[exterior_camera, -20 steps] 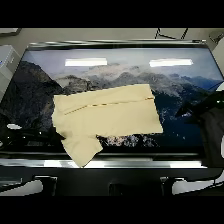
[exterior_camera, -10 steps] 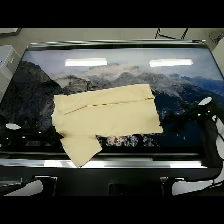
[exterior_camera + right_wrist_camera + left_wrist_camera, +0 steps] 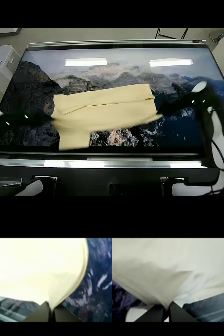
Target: Fold the clothes and pants, and hang the long-sleeved shirts on hangers.
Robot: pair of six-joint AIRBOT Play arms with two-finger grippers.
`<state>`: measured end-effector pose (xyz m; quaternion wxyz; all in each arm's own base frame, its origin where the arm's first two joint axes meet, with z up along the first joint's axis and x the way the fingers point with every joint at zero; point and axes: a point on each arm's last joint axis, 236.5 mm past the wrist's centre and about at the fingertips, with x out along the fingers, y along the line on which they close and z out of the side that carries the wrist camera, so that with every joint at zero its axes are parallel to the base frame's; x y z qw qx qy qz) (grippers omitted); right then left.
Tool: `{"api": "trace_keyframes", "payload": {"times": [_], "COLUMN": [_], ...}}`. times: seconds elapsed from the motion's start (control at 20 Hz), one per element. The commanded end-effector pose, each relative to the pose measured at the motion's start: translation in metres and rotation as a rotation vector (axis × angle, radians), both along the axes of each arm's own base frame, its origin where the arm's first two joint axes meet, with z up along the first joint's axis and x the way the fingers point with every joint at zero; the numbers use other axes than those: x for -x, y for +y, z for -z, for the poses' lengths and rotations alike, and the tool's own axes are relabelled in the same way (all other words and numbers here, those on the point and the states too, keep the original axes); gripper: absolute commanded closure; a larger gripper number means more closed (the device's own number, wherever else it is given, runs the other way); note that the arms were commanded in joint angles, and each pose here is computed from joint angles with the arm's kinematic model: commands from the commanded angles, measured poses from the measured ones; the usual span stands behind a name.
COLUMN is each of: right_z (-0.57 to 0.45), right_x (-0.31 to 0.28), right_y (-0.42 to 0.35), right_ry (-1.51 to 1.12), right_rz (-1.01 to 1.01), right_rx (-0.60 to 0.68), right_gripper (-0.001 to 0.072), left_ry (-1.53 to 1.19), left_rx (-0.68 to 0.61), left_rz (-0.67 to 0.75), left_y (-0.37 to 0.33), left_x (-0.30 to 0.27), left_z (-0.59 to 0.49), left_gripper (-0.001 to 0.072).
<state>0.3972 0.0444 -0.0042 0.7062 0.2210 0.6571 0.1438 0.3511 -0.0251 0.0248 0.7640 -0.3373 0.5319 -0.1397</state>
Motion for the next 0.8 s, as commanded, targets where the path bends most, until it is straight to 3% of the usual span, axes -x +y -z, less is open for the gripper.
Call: {"api": "trace_keyframes", "payload": {"times": [0.0, 0.1, 0.25, 0.5, 0.75], "right_z": [-0.193, -0.356, -0.486, -0.544, -0.552], "right_x": [-0.057, -0.046, 0.043, 0.142, 0.152], "right_y": [-0.011, -0.034, -0.039, -0.032, -0.051], "right_ry": [-0.570, -1.026, -1.367, -1.548, -1.547], "right_rz": [0.009, 0.091, 0.172, 0.234, 0.344], "right_rx": [0.121, 0.295, 0.436, 0.493, 0.520], "right_gripper": [0.0682, 0.0681, 0.0681, 0.0681, 0.0682], "left_ry": [-0.572, -0.994, -1.364, -1.620, -1.539], "left_rx": [-0.152, -0.338, -0.544, -0.535, -0.499], "left_rz": [0.000, -0.049, -0.117, -0.230, -0.261], "left_y": [0.006, 0.002, -0.021, -0.052, -0.043], "left_x": [-0.044, -0.014, 0.081, 0.183, 0.170], "left_z": [-0.224, -0.390, -0.526, -0.592, -0.580], "left_gripper": [0.0681, 0.0681, 0.0680, 0.0681, 0.0681]}}
